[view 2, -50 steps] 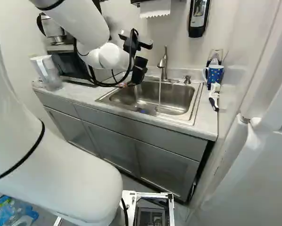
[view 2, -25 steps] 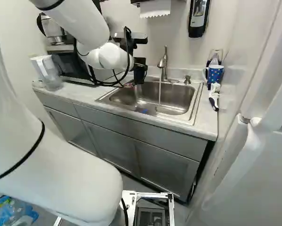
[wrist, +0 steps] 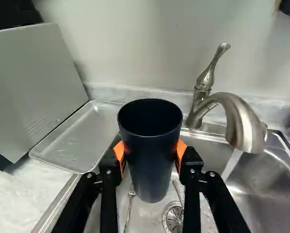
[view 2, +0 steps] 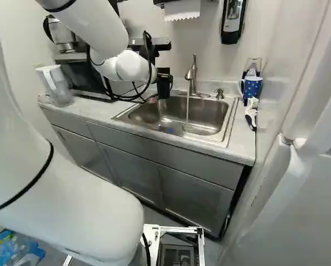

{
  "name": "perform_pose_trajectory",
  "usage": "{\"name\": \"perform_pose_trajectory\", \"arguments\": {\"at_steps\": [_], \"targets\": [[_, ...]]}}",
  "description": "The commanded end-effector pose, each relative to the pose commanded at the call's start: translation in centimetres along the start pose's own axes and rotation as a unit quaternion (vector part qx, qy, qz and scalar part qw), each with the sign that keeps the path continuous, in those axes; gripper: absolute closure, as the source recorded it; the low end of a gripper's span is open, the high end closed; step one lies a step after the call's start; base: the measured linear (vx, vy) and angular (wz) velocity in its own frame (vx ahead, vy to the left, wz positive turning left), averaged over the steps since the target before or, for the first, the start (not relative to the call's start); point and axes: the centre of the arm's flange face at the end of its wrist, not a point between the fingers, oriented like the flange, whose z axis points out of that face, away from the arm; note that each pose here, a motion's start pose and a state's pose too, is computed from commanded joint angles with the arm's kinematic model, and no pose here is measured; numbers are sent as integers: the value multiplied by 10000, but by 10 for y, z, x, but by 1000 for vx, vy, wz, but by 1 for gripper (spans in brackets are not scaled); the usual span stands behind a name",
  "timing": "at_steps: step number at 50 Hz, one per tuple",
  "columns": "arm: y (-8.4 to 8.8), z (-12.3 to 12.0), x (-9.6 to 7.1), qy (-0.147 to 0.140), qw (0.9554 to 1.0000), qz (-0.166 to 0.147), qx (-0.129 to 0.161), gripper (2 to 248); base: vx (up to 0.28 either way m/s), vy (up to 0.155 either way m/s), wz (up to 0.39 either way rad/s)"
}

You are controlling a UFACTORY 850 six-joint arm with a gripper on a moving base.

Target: Rinse the cup and place it in the tray

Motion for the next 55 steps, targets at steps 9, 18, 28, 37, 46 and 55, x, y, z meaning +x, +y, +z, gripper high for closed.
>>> {"name": "perform_pose_trajectory", "arguments": {"at_steps": [9, 18, 28, 37, 46, 55], "targets": [[-12, 9, 5, 36, 9999, -43, 121, 129, 0, 0, 0], [-25, 17, 9, 104, 9996, -88, 253, 129, 0, 0, 0], [-41, 26, 14, 188, 9989, -137, 405, 129, 0, 0, 0], [-55, 33, 18, 261, 9981, -175, 531, 129, 0, 0, 0], [-69, 43, 20, 313, 9972, -211, 652, 129, 0, 0, 0], [-83, 57, 18, 316, 9963, -248, 766, 129, 0, 0, 0]]}}
